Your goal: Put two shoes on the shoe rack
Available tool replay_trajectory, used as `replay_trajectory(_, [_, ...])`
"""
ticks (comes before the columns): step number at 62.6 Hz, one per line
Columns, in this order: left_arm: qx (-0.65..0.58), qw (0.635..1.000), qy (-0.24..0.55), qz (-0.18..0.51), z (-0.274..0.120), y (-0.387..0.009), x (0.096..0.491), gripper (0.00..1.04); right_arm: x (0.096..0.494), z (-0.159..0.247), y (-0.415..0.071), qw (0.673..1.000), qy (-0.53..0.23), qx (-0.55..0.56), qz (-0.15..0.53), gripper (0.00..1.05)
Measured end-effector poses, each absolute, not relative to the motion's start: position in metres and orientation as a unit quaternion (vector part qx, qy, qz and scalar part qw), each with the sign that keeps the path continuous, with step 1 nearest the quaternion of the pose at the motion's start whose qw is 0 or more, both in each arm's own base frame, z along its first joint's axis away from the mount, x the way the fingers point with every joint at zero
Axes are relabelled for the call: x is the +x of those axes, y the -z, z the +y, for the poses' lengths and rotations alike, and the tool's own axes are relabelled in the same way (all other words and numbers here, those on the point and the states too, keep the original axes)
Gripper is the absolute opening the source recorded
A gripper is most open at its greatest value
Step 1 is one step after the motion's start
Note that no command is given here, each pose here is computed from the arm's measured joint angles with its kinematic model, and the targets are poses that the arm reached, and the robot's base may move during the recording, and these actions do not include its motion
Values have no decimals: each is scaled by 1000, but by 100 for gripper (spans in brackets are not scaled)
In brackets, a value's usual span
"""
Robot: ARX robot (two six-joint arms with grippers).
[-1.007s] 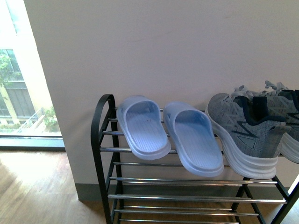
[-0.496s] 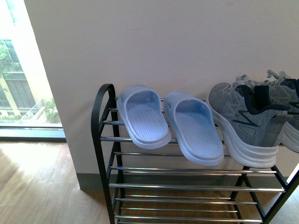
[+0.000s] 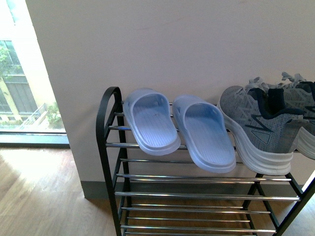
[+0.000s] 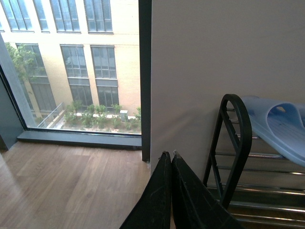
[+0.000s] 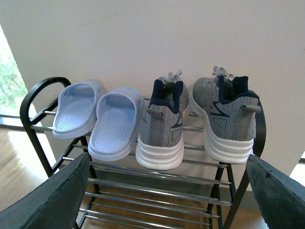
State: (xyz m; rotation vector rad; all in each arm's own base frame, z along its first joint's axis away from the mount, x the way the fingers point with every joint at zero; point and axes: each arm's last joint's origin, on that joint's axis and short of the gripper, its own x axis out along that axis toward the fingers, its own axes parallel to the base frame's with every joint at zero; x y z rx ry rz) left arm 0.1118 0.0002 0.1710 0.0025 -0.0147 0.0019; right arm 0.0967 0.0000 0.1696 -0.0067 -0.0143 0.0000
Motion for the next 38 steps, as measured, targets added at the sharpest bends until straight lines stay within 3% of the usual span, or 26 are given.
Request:
replay_trajectory(34, [1,1000,-1,2,0,-167,98,1,97,0,-170,1000,0,-4,-7,95])
replay_trajectory(38, [1,1000,-1,2,0,-167,98,10,97,0,-170,1000,1,-4,-7,95])
